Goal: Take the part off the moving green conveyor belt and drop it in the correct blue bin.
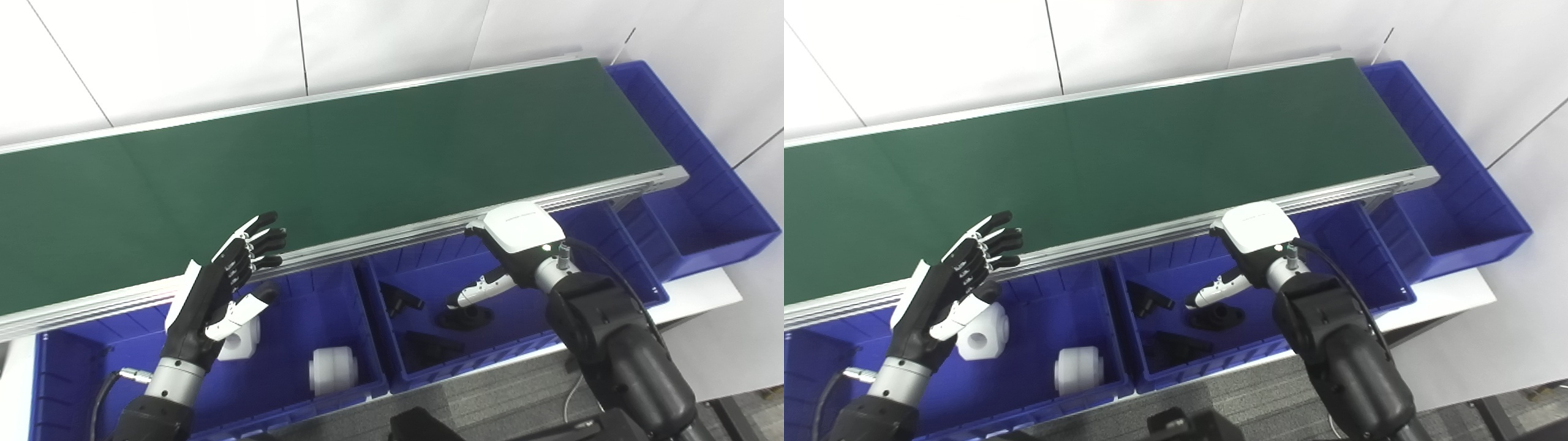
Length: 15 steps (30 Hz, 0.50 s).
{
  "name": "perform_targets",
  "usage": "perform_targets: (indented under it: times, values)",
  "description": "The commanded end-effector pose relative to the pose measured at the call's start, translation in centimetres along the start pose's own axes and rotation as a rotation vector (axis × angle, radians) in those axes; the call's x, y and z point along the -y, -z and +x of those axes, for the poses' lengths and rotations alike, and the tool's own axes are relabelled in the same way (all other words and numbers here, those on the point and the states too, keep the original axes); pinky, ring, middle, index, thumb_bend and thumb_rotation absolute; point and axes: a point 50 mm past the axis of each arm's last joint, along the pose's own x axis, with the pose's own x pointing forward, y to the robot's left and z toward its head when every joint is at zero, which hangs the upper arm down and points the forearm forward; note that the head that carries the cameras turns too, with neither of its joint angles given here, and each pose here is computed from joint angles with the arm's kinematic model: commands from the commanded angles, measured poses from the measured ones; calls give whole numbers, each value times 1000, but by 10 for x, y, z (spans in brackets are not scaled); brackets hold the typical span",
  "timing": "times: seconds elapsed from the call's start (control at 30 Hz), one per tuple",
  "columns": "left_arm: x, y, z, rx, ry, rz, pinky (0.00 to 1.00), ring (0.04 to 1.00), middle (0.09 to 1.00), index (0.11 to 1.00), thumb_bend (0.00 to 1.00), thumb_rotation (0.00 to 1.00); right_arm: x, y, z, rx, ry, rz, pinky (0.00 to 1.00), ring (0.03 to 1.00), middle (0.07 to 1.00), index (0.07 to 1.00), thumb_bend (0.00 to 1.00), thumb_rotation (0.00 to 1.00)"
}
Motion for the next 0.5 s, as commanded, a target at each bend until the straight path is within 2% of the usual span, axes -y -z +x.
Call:
perform_targets:
  times: [0.0, 0.13, 0.2, 0.23, 0.27, 0.3, 0.33, 0.43, 0.47]
  values:
    - [1, -12, 4, 58, 3, 4, 746, 822, 829, 877, 709, 711, 14, 2, -4, 16, 60, -27, 922, 846, 862, 816, 988, 849]
    - [3, -11, 4, 53, 5, 7, 752, 825, 829, 875, 704, 709, 17, 1, -8, 35, 76, -2, 875, 833, 853, 803, 988, 836]
    - [5, -10, 3, 51, 8, 2, 757, 828, 828, 874, 701, 704, 19, 0, -12, 89, 137, 80, 780, 794, 824, 772, 983, 771]
    - [6, -9, 3, 51, 10, 1, 759, 830, 827, 874, 698, 700, 20, -1, -14, 145, 189, 155, 669, 735, 777, 739, 964, 728]
    - [8, -8, 3, 49, 11, 0, 759, 830, 826, 874, 697, 699, 21, -2, -16, 198, 239, 229, 646, 722, 766, 733, 958, 724]
    - [9, -7, 3, 48, 11, 0, 758, 830, 825, 875, 694, 696, 21, -2, -17, 231, 272, 278, 570, 666, 718, 714, 929, 723]
    - [11, -7, 3, 44, 10, 2, 758, 830, 824, 875, 693, 695, 23, -6, -19, 291, 330, 369, 544, 647, 701, 708, 918, 722]
    - [17, -3, 3, 30, 7, -1, 798, 842, 828, 875, 688, 690, 28, -18, -22, 425, 448, 606, 451, 532, 600, 657, 791, 694]
    - [20, -1, 3, 27, 5, 1, 806, 845, 829, 874, 689, 689, 27, -26, -21, 489, 488, 742, 443, 522, 591, 649, 775, 689]
